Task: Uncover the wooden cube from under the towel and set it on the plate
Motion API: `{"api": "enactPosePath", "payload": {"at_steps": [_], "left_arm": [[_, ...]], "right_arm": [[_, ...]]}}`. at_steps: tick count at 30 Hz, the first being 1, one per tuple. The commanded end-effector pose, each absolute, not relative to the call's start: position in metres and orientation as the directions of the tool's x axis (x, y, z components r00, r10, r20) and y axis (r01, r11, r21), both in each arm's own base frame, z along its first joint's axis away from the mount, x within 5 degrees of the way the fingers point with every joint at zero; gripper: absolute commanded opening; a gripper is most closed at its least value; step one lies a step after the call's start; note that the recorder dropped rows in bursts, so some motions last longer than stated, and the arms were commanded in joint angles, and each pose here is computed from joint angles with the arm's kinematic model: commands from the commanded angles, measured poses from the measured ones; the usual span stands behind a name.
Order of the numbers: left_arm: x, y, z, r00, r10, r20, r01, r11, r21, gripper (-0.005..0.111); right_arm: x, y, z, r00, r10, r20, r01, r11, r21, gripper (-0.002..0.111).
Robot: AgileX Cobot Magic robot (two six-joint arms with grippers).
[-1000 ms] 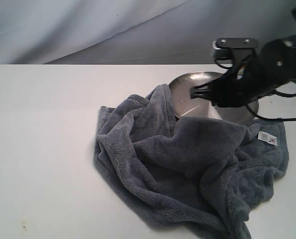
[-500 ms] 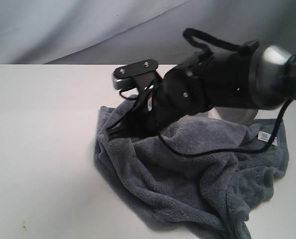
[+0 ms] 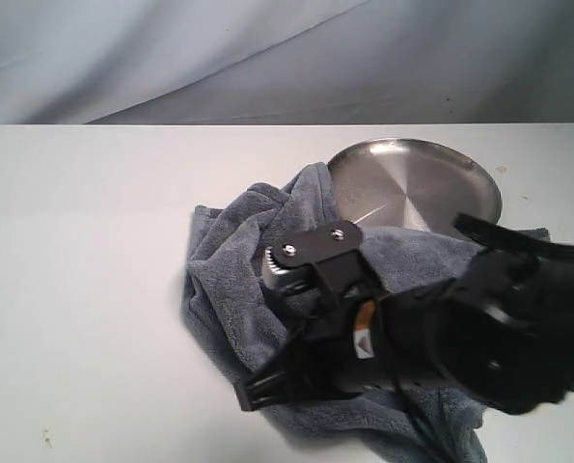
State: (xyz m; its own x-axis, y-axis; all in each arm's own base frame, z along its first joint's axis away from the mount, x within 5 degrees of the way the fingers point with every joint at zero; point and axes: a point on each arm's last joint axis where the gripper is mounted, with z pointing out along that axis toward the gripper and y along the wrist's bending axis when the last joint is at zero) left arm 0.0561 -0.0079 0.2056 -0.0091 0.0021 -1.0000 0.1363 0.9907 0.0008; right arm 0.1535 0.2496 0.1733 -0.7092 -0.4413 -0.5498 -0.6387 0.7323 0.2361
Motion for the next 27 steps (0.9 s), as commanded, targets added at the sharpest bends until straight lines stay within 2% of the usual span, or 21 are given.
{"api": "enactPosePath", "payload": {"at_steps": [1, 10, 16, 22, 27], "left_arm": [[0.056, -0.008, 0.205, 0.001, -0.004, -1.000, 0.134, 0.991, -0.004, 0.000], [0.056, -0.008, 0.205, 0.001, -0.004, -1.000, 0.134, 0.991, -0.004, 0.000], [0.056, -0.008, 0.205, 0.001, -0.004, -1.000, 0.134, 0.991, -0.004, 0.000], [0.056, -0.008, 0.205, 0.001, -0.004, -1.000, 0.134, 0.991, -0.004, 0.000], [0.056, -0.008, 0.205, 0.001, -0.004, -1.000, 0.134, 0.991, -0.004, 0.000]], "right_arm": [[0.152, 0.210, 0.174, -0.740, -0.342, -0.579, -0.566, 0.782, 0.262, 0.000], [0.179, 0.132, 0.171, -0.817, -0.110, -0.566, -0.300, 0.919, 0.255, 0.000], [0.201, 0.097, 0.171, -0.826, 0.001, -0.564, -0.154, 0.962, 0.227, 0.000], [0.231, 0.076, 0.195, -0.794, 0.034, -0.607, -0.096, 0.979, 0.181, 0.000], [0.270, 0.083, 0.221, -0.754, 0.024, -0.656, -0.113, 0.980, 0.166, 0.000]]}}
